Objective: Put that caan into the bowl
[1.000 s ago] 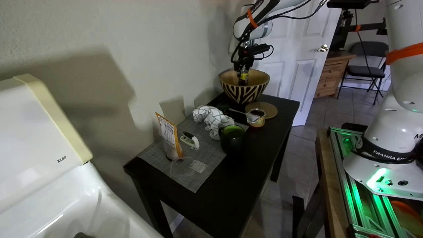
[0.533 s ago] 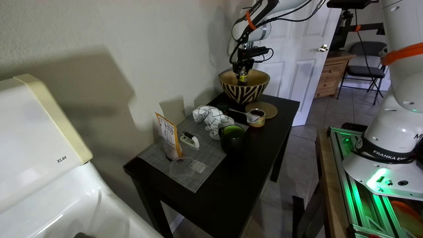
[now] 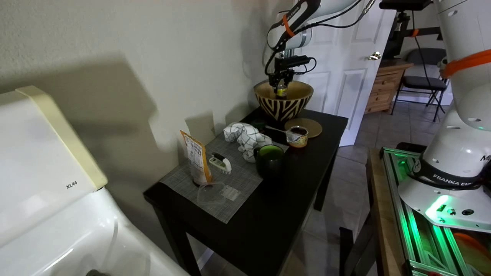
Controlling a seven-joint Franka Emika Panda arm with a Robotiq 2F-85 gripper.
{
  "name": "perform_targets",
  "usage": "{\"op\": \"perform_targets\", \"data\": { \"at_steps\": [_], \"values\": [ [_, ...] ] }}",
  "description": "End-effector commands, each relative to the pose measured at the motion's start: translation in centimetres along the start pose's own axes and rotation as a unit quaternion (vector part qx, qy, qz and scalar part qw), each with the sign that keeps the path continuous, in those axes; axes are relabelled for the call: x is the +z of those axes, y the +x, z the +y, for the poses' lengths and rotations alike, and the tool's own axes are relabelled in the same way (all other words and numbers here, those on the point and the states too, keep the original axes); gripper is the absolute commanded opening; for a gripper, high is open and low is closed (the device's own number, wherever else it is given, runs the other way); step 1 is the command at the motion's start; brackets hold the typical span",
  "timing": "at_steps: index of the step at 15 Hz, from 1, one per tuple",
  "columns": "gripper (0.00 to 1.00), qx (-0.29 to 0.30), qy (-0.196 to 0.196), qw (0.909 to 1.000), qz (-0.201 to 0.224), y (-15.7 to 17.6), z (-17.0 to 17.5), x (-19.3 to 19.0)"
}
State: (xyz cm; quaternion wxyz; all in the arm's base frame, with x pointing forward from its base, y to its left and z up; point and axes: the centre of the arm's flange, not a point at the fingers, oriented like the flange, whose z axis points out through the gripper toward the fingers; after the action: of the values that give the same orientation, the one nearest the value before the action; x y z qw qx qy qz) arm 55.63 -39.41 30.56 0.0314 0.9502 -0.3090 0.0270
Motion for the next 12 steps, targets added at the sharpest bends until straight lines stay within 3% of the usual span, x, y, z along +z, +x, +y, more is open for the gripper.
{"op": "perform_targets", "data": {
  "at_steps": [1, 2, 6, 7, 10, 12],
  "values": [
    [0.65, 0.017, 0.005, 0.9998, -0.008, 1.2, -0.4, -0.2],
    [0.81, 0.019, 0.005, 0.9998, -0.008, 1.3, -0.4, 0.0],
    [0.91, 0.024, 0.004, 0.9997, -0.008, 1.4, -0.5, -0.4],
    [0.98, 0.024, 0.007, 0.9997, -0.007, 1.3, -0.4, -0.9],
    [1.0, 0.006, 0.016, 0.9998, 0.0, -0.1, 0.0, -4.5],
    [1.0, -0.064, 0.023, 0.9976, -0.012, -2.5, 0.4, -7.5]
  ]
}}
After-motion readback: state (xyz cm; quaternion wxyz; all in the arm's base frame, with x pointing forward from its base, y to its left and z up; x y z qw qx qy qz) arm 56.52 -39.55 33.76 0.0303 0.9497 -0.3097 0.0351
